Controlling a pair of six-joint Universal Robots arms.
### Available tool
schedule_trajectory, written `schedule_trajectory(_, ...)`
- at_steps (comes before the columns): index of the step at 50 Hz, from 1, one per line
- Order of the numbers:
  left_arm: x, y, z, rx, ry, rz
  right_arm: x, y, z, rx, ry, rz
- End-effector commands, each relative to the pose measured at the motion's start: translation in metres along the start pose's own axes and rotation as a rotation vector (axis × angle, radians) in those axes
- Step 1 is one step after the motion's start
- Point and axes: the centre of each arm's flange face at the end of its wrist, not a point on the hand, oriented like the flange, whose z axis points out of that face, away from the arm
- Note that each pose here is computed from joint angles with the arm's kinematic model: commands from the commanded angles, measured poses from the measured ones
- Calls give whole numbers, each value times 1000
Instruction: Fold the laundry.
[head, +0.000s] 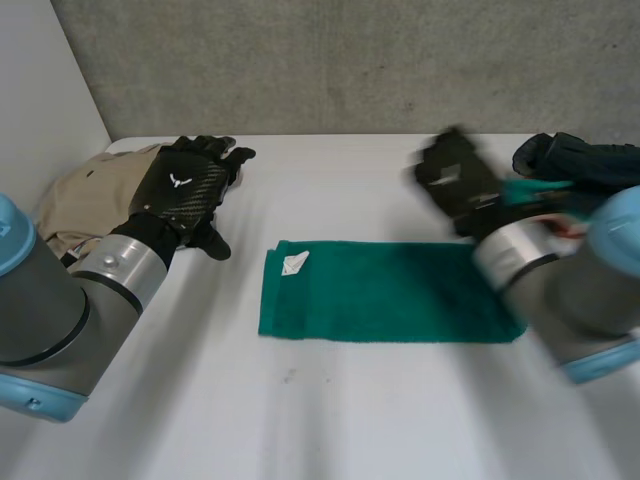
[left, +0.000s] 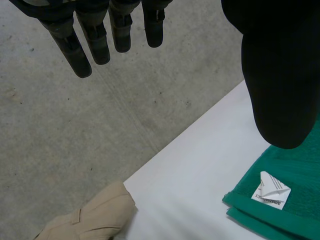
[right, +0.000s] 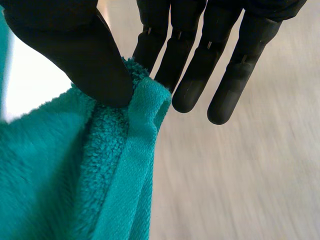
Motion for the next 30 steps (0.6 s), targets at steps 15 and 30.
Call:
schedule_trajectory(15, 0, 2, -1, -3, 1, 1, -114, -72, -5, 44, -251, 185)
schedule_trajectory(30, 57, 3, 9, 20, 157, -54, -65, 28, -49, -438, -161, 632)
